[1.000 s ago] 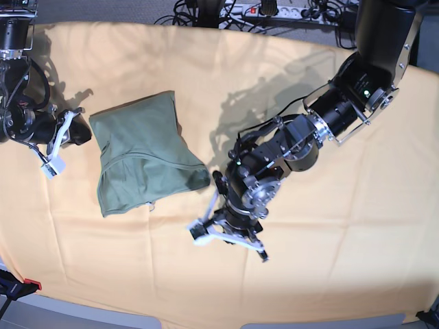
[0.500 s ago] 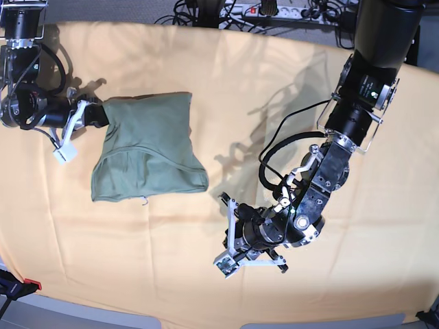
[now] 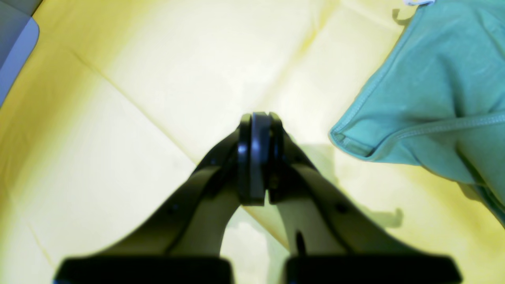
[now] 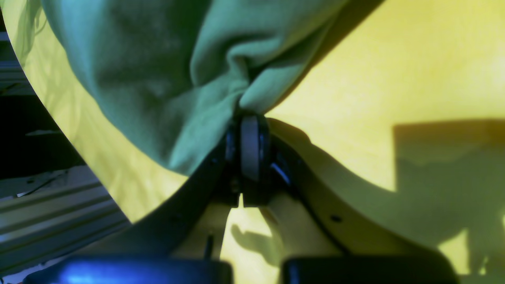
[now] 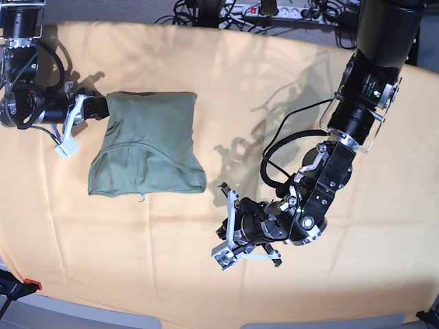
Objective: Fold the T-shirt properly
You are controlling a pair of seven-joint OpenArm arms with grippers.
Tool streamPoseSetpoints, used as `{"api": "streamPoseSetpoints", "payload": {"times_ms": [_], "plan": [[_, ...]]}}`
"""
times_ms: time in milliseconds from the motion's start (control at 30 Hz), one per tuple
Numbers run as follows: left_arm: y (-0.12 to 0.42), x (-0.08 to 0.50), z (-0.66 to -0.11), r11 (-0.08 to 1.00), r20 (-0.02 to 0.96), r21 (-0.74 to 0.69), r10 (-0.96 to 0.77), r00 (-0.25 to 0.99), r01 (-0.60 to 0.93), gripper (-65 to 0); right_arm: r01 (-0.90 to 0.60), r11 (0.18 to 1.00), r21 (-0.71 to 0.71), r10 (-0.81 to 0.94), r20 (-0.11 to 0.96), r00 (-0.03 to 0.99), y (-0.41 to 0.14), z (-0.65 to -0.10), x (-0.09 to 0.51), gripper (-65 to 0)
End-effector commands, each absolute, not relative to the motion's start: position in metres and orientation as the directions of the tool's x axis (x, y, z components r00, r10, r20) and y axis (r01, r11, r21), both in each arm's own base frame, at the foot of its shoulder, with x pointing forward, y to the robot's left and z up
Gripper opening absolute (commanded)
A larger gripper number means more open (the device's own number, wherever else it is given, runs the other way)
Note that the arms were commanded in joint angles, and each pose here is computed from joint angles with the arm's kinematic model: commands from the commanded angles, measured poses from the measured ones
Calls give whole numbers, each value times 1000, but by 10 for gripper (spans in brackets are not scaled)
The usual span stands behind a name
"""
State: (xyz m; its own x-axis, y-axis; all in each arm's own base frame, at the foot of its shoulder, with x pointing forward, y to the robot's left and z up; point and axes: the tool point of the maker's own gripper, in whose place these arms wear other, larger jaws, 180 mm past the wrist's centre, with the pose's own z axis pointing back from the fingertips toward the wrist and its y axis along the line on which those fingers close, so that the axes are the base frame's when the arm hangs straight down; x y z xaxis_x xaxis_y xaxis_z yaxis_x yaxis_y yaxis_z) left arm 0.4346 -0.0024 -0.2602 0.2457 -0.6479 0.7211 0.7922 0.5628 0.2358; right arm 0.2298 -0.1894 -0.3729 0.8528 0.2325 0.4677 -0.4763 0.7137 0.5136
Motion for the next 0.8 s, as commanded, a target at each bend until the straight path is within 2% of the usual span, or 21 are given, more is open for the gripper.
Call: {"api": "streamPoseSetpoints", "payload": {"times_ms": [0, 133, 367, 633, 767], "plan": [[-4, 444, -238, 565, 748, 266, -632, 203, 781, -650, -497, 704, 507, 213, 517, 829, -194, -356, 240, -650], [-4, 444, -239, 566, 744, 266, -635, 207, 781, -650, -490, 678, 548, 88, 602, 794, -201, -326, 254, -650], [-8, 434, -244, 558, 741, 194, -623, 252, 807, -650, -414, 770, 485, -47, 690, 722, -254, -293, 271, -650], [-11, 401, -259, 496, 670, 48, -659, 340, 867, -650, -364, 812, 457, -109, 731, 673, -283, -277, 273, -650], [-4, 393, -253, 461, 679, 33, -661, 318, 887, -650, -384, 816, 432, -83, 745, 662, -280, -271, 272, -650]]}}
